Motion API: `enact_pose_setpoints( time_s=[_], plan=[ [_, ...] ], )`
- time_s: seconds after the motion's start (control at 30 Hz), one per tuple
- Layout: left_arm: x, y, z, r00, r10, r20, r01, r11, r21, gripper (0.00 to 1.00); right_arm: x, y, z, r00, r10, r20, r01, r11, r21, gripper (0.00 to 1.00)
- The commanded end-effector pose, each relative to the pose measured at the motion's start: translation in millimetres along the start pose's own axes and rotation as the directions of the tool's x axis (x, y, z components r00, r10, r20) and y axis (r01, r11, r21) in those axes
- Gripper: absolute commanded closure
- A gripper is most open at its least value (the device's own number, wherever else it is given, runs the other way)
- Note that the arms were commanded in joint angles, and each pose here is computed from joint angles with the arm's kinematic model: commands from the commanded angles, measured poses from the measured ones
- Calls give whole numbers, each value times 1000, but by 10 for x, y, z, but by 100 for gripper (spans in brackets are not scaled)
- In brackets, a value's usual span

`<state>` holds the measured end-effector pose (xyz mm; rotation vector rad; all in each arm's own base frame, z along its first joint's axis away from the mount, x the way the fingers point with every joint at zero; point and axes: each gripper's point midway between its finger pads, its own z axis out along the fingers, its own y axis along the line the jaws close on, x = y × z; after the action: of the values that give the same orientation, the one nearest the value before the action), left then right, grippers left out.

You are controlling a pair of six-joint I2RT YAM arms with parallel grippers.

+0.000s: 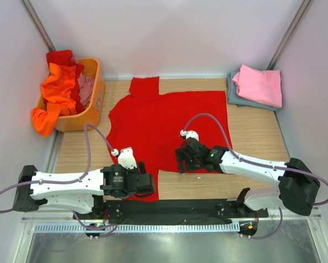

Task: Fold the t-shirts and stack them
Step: Flatten the tshirt out, then fold the tshirt

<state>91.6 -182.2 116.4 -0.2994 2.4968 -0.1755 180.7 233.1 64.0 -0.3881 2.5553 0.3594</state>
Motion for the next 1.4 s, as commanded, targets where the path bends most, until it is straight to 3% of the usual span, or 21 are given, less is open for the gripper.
enact_pose_setpoints(
  time_s=[0.0, 0.03, 0.13, 0.27, 0.53, 0.77, 1.37],
  plan=[
    [-79, 83, -116, 999, 36, -6, -36, 999, -23, 27, -109, -13, -74, 999, -6, 41, 5, 1000, 8, 26],
    [-75, 101, -117, 999, 43, -10, -43, 999, -29, 18, -101, -28, -73, 999, -6, 43, 5, 1000, 13, 26],
    [-40, 156, -90, 998, 53, -18, -54, 997, -51, 10, -71, -58, -68, 999, -2, 42, 1, 1000, 21, 26],
    [59, 302, 44, 1000, 16, -21, -18, 997, -79, 10, -24, -38, -49, 1000, 0, 28, -1, 1000, 7, 26],
    [287, 395, 324, 990, -132, -51, 134, 991, 25, 7, -77, 7, -78, 997, 33, 65, -32, 999, -27, 26],
    [458, 670, 486, 988, -133, -72, 130, 990, -56, 7, -113, 2, -209, 988, 88, 123, -80, 995, -66, 25],
    [614, 504, 639, 994, -62, -95, 61, 998, -11, 11, 130, -226, -357, 973, 198, 120, -196, 980, -33, 25]
  ],
)
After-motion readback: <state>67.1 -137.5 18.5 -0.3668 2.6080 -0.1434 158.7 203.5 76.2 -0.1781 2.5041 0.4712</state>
